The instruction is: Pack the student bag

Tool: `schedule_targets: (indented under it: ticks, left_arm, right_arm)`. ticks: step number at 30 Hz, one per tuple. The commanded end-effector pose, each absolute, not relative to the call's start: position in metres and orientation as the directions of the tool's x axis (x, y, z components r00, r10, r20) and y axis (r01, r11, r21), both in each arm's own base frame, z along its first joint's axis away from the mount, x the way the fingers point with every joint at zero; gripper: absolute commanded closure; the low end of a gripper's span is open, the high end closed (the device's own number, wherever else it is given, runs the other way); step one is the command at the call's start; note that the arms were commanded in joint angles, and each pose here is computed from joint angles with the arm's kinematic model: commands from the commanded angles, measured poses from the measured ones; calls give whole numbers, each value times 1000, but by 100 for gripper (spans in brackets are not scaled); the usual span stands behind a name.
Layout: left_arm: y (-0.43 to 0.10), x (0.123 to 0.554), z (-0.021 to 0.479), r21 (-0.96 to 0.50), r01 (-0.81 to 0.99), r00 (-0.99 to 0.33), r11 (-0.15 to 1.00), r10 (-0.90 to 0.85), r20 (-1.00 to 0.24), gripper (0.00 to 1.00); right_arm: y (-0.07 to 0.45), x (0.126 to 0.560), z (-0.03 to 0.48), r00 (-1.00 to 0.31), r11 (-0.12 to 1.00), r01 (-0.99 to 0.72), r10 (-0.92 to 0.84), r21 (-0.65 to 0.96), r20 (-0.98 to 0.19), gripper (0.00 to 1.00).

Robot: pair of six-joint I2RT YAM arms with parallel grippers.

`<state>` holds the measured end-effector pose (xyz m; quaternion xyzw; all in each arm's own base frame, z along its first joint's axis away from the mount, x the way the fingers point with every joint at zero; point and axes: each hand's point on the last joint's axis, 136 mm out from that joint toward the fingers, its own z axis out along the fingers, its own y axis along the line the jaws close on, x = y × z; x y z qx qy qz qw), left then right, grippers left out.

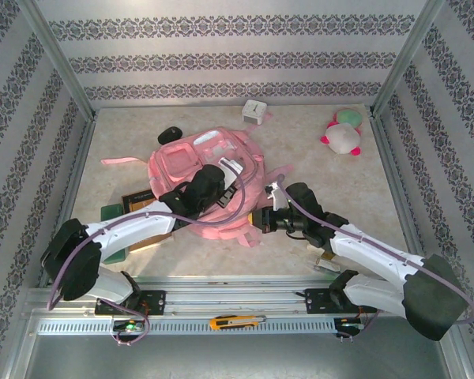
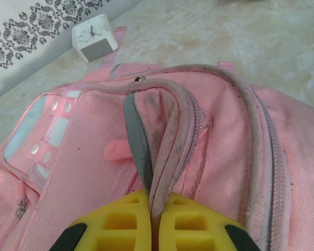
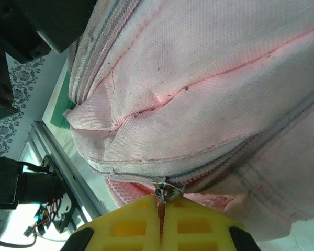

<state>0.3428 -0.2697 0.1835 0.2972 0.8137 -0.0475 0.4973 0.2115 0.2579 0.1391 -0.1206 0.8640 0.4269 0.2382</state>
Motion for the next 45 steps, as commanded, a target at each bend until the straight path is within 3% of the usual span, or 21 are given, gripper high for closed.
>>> schedule_targets:
  ticks: [1, 3, 15, 16, 17, 19, 22, 26, 29, 35, 45]
  left_arm:
    - [-280, 366, 222, 113, 362, -326, 926, 238, -915, 100]
    - [-304, 372, 223, 13, 318, -383, 948, 140, -913, 100]
    - [-335, 378, 240, -158, 308, -428, 938, -12, -904, 100]
    - [-340, 378, 241, -148, 339, -419, 929, 9, -908, 89]
    - [-342, 376, 241, -133, 371, -407, 919, 33, -913, 68]
    - [-343, 367, 242, -117, 445, -382, 888, 70, -921, 40]
    - [-330, 353, 239, -56, 549, -349, 834, 168, -922, 27]
    - [-305, 316, 228, 114, 754, -210, 647, 402, -891, 20]
    - [-285, 275, 204, 232, 903, -28, 361, 589, -808, 17]
    - [-259, 264, 142, 430, 902, 234, 28, 806, -544, 19]
    - [-278, 302, 110, 488, 869, 334, -84, 827, -452, 12]
  right_arm:
    - [271, 188, 161, -889, 556, -393, -26, 733, -457, 100]
    - [273, 189, 167, -904, 562, -324, 51, 761, -423, 100]
    - [259, 194, 163, -910, 572, -229, 162, 788, -382, 100]
    - [253, 197, 159, -908, 582, -207, 185, 786, -375, 100]
    - [246, 201, 156, -907, 585, -188, 206, 789, -368, 100]
    - [235, 207, 153, -907, 576, -169, 226, 799, -355, 100]
    - [225, 213, 153, -909, 562, -183, 216, 806, -357, 100]
    - [213, 218, 145, -919, 548, -181, 201, 817, -338, 100]
    - [205, 219, 137, -927, 546, -165, 198, 822, -318, 100]
    - [203, 220, 141, -925, 533, -181, 192, 826, -327, 100]
    - [203, 220, 144, -923, 528, -191, 191, 827, -335, 100]
